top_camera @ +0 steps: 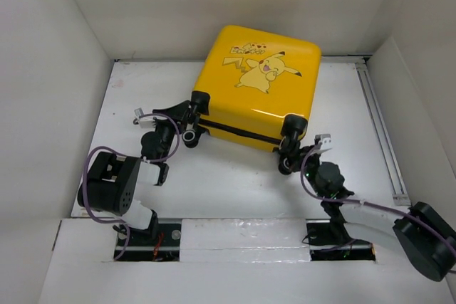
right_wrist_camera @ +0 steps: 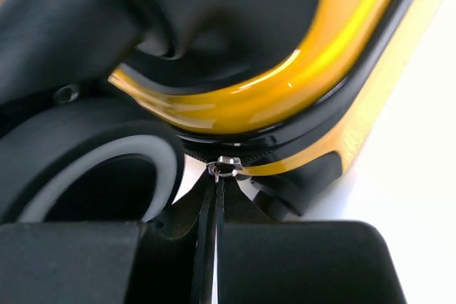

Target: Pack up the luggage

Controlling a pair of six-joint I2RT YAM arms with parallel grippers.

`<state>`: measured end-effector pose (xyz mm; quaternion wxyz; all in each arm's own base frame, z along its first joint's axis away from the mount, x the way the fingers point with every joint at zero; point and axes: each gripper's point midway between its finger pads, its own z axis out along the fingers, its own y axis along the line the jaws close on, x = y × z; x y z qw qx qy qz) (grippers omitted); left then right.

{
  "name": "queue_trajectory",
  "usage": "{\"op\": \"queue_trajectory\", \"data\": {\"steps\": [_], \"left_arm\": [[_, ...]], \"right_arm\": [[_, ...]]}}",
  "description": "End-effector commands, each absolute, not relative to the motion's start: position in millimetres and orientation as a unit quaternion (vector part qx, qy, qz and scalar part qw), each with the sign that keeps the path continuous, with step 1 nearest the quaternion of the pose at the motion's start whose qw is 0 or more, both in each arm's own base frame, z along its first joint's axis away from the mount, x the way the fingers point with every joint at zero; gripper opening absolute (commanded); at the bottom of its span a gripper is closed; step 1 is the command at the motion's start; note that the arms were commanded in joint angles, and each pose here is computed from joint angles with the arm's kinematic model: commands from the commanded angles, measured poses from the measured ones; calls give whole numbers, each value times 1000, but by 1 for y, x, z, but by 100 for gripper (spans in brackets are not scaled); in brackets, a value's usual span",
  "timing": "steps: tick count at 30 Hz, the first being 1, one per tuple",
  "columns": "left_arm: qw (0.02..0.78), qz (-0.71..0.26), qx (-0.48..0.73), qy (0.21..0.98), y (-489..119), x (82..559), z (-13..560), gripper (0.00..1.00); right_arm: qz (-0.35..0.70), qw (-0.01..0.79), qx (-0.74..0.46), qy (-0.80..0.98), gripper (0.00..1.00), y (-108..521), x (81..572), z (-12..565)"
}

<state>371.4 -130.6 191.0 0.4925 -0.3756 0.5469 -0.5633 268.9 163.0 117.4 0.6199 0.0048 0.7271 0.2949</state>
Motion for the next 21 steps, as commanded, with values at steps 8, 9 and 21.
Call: {"op": "queue_trajectory", "data": {"steps": [8,9,21], "left_arm": [[417,-684,-248,545,-218,331,229,0],[415,-697,-241,533,-226,331,242,0],[440,-686,-192,547,-251,319,279,0]], "right_arm": [[252,788,30,561,0,185,253,252],[248,792,25,557,0,196,255,259],[193,762,-101,610,0,307,275,210]]}}
